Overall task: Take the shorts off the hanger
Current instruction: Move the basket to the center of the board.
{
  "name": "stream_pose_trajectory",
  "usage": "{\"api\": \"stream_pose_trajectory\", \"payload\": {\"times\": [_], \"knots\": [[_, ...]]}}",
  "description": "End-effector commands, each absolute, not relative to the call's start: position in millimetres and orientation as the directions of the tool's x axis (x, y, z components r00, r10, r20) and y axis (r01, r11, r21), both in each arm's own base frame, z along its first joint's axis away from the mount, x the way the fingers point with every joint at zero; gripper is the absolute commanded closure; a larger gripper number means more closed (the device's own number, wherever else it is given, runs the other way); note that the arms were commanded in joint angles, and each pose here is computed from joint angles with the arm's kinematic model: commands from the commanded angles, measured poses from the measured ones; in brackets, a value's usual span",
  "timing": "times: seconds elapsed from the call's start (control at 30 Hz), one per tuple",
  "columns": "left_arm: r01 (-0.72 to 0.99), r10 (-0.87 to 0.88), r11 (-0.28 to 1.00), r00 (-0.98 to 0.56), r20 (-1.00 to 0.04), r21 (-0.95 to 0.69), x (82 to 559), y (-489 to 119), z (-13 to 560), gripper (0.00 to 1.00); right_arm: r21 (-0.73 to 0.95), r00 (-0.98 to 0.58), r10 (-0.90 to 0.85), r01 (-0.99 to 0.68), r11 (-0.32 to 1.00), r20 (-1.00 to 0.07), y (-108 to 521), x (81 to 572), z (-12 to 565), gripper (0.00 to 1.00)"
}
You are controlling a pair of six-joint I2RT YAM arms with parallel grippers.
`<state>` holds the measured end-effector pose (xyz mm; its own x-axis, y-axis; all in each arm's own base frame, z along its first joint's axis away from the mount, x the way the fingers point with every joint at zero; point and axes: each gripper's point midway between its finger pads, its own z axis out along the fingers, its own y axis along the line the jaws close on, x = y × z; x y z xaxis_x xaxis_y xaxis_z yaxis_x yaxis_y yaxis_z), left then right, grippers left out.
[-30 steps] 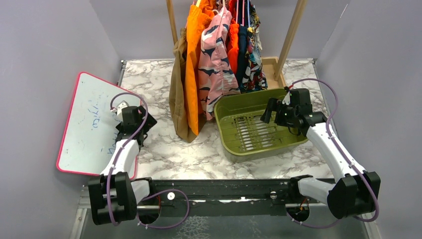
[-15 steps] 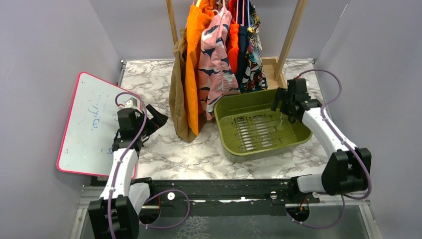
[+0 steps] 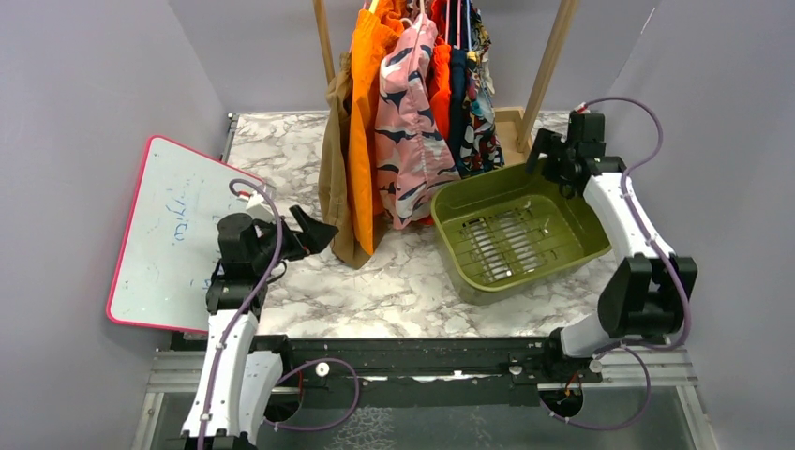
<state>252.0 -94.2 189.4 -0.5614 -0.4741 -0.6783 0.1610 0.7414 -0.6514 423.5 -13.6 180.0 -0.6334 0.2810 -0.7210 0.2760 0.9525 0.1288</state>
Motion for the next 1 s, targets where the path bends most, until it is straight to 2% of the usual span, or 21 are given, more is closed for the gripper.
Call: {"api": "stream_pose_trajectory", "payload": {"times": [0.0,0.13,0.2,0.33,0.43,0.57,0.63,0.73,0.83,0.97], "knots": [[0.364,-0.381,0.699,-0.54,-0.751,-0.616,233,-125,228,0.08,0.298,-0.593,0.366,0.214,0.93,-0.718,16,372,218,0.01],[0.453,-0.311,0.663,-0.558,-0.769,-0.596,221,-150,237,0.08,0.344,-0.483,0.431,0.263,0.901,-0.762,10,320,244,0.01],[0.497,-0.271,0.638,-0.571,-0.775,-0.588,216,-163,241,0.08,0.341,-0.435,0.469,0.342,0.876,-0.769,-2,293,251,0.01],[0.581,-0.18,0.588,-0.584,-0.792,-0.562,206,-192,250,0.08,0.277,-0.349,0.554,0.596,0.754,-0.756,-40,235,229,0.01],[0.625,-0.1,0.563,-0.598,-0.795,-0.541,201,-216,246,0.08,0.225,-0.334,0.607,0.716,0.661,-0.721,-53,208,194,0.01],[0.689,0.025,0.528,-0.598,-0.801,-0.497,184,-260,239,0.08,0.193,-0.339,0.641,0.767,0.613,-0.689,-56,207,191,0.01],[0.713,0.069,0.516,-0.588,-0.806,-0.475,178,-281,237,0.08,0.23,-0.348,0.666,0.75,0.62,-0.659,-46,219,187,0.01],[0.746,0.129,0.487,-0.576,-0.807,-0.455,170,-315,232,0.07,0.238,-0.348,0.657,0.737,0.633,-0.669,-46,240,168,0.01],[0.768,0.17,0.478,-0.556,-0.813,-0.426,167,-339,229,0.07,0.158,-0.286,0.606,0.804,0.573,-0.742,-74,254,172,0.01],[0.786,0.194,0.469,-0.538,-0.82,-0.404,170,-356,227,0.06,0.104,-0.246,0.499,0.812,0.574,-0.831,-101,289,207,0.0]]}}
